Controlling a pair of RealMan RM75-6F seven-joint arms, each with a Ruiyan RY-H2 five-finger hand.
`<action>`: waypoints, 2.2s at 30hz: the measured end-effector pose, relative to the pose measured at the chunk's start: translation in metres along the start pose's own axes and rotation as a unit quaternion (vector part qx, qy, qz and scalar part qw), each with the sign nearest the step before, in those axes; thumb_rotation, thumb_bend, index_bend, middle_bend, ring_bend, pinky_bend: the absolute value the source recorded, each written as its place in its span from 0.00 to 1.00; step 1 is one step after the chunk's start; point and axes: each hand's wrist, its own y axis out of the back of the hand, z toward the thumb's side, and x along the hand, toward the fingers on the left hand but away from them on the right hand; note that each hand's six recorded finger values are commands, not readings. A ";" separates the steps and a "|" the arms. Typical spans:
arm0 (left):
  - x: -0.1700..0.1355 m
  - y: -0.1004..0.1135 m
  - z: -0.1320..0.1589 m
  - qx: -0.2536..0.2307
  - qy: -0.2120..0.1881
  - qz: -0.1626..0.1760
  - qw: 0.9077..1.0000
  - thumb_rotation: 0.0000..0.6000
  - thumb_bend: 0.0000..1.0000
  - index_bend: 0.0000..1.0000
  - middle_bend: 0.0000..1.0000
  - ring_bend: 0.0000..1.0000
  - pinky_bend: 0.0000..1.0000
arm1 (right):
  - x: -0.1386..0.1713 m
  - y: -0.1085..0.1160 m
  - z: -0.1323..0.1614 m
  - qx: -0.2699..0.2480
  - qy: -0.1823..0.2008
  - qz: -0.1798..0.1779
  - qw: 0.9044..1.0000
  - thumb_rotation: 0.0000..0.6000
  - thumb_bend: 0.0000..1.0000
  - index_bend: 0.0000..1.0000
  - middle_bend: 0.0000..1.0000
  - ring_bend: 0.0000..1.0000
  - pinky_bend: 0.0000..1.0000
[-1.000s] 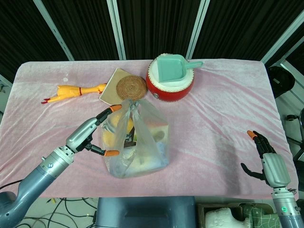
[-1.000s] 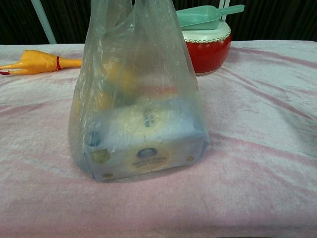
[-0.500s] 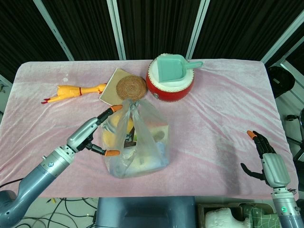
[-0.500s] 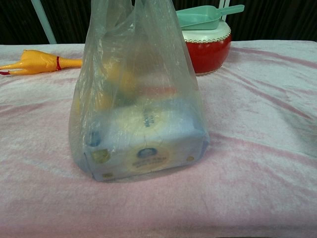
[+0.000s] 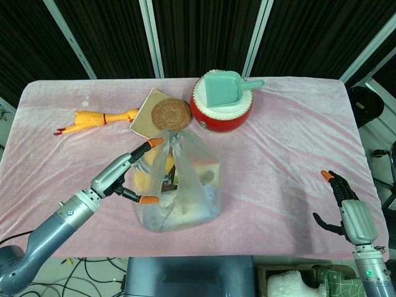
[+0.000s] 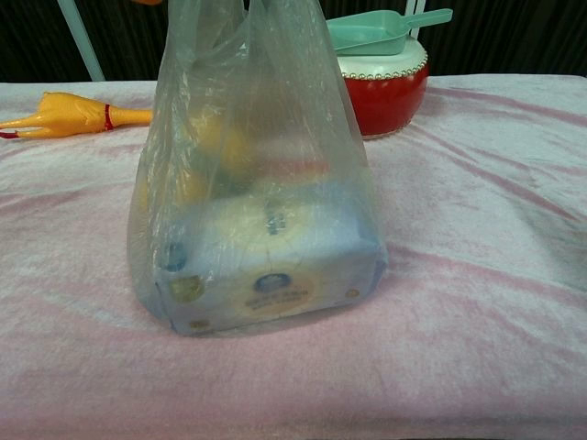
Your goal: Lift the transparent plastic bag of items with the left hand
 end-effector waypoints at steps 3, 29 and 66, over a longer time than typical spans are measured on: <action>0.003 -0.002 0.002 -0.006 -0.002 -0.003 1.000 1.00 0.00 0.00 0.04 0.02 0.08 | 0.000 0.000 0.000 0.000 0.000 0.000 1.000 1.00 0.22 0.00 0.00 0.00 0.18; 0.079 -0.048 0.035 -0.067 -0.019 -0.053 0.996 1.00 0.00 0.06 0.15 0.12 0.19 | 0.000 0.001 -0.001 -0.008 -0.001 -0.001 1.000 1.00 0.22 0.00 0.00 0.00 0.18; 0.091 -0.018 0.112 -0.344 -0.158 0.141 0.915 1.00 0.11 0.88 1.00 0.98 0.91 | 0.000 0.000 -0.001 -0.006 -0.003 0.004 1.000 1.00 0.22 0.00 0.00 0.00 0.18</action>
